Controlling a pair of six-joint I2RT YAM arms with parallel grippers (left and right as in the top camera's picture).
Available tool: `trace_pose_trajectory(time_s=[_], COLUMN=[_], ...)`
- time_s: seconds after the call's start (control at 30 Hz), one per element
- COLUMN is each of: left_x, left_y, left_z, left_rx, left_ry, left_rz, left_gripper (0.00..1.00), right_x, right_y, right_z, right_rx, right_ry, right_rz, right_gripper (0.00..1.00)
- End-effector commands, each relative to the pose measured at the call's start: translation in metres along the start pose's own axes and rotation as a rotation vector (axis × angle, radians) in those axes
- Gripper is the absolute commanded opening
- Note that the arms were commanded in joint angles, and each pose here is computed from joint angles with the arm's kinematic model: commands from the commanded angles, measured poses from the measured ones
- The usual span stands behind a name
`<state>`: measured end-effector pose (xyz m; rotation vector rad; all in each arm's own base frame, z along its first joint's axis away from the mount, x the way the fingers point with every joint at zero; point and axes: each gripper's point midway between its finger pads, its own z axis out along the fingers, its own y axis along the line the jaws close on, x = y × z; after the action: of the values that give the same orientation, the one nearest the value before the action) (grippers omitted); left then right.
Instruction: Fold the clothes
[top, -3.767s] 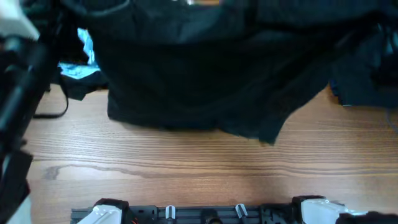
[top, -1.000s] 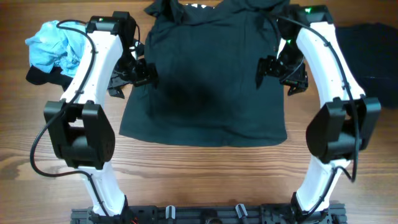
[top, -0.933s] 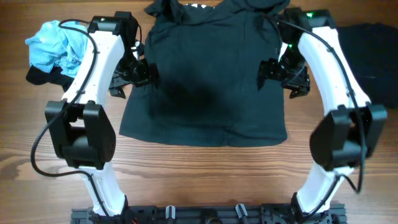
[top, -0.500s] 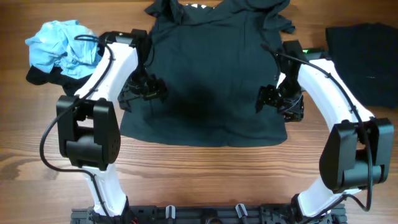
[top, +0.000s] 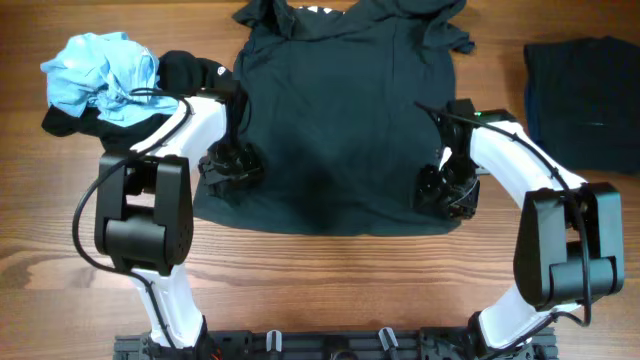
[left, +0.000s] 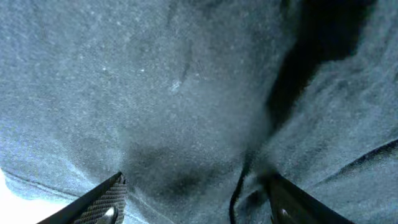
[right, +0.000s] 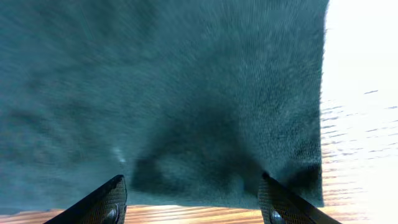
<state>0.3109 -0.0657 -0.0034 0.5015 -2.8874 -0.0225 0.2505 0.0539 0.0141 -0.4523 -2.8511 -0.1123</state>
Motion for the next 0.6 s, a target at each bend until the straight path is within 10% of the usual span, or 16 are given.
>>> trace_pose_trajectory(time_s=[0.0,0.17,0.3,0.4,0.57], left_x=[0.012,0.020,0.027,0.035,0.055], left_y=[-0.002,-0.016,-0.031,-0.034,-0.021], left_z=[0.019,0.022,0.024,0.024,0.023], left_rx=[-0.017,-0.022,-0.025,-0.034,-0.085], left_ry=[0.015,0.009,-0.006,0.005,0.091], left_rz=[0.021,0.071,0.124,0.132,0.111], left_gripper=[0.63,0.45,0.24,0.04,0.04], right_x=[0.005,0.004,0.012,0.019,0.039], right_y=[-0.003,-0.004,-0.009,-0.011,-0.015], right_z=[0.004,0.014,0.022,0.022,0.013], right_rx=[-0.005,-0.008,0.003,0.013,0.019], right_ry=[0.000,-0.007,0.018,0.046,0.106], right_rz=[0.005,-0.008,-0.012,-0.006,0.026], right_gripper=[0.68,0.50,0.05,0.04,0.04])
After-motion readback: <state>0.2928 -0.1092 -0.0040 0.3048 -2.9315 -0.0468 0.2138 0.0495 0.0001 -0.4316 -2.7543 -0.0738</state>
